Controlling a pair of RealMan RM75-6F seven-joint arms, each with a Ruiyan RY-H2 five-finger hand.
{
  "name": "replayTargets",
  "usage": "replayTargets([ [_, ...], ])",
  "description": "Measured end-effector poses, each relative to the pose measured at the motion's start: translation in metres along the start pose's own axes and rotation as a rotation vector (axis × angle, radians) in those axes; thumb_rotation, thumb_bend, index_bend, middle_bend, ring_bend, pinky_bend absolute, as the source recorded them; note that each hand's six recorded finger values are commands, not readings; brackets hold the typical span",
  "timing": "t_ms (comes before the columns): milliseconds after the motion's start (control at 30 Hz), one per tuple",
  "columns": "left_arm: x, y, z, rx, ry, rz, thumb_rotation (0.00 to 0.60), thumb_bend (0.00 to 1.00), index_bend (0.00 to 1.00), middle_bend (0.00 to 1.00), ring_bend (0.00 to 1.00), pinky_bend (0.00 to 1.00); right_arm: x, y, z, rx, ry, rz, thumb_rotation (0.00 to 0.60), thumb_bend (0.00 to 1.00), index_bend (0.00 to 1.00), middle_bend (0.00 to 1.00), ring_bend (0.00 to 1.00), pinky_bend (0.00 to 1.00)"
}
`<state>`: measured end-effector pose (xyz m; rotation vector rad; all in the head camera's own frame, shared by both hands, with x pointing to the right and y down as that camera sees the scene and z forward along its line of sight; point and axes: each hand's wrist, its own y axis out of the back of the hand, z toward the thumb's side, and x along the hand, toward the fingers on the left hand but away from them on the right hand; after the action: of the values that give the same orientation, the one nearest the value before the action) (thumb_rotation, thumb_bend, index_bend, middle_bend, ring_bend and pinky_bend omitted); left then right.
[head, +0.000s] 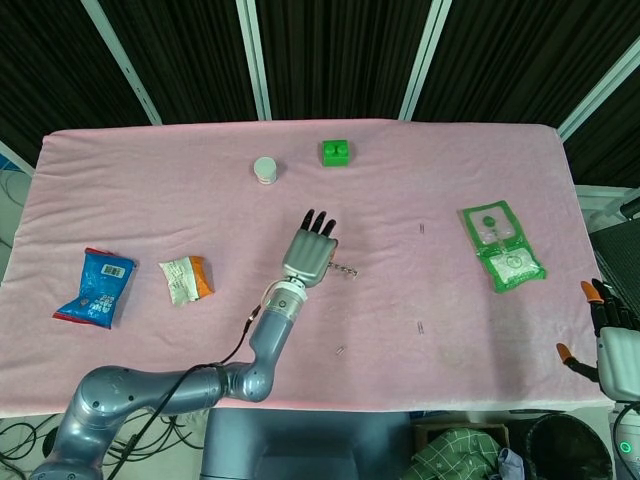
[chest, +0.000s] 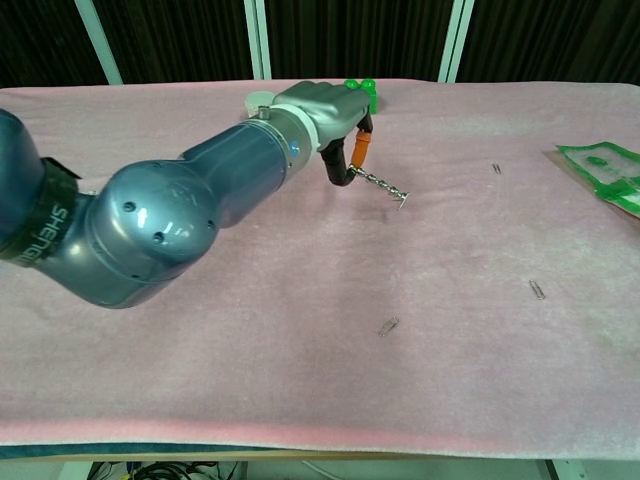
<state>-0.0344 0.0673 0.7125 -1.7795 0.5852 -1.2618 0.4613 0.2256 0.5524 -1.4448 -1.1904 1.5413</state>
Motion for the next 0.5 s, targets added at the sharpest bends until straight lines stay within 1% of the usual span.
replayTargets([
  [233, 0.009, -0.011, 0.020, -0.026, -0.017, -0.020, 0.600, 0.47, 0.61, 0.14, 0.00, 0.00, -0.001, 0.001, -0.003, -0.003, -0.009, -0.004, 0.600, 0.14, 0.00, 0.03, 0.12, 0.21],
  [500, 0.011, -0.025, 0.032, -0.056, -0.018, -0.039, 0.600, 0.47, 0.61, 0.14, 0.00, 0.00, 0.000, 0.004, -0.004, -0.007, -0.010, -0.013, 0.600, 0.14, 0.00, 0.03, 0.12, 0.21],
])
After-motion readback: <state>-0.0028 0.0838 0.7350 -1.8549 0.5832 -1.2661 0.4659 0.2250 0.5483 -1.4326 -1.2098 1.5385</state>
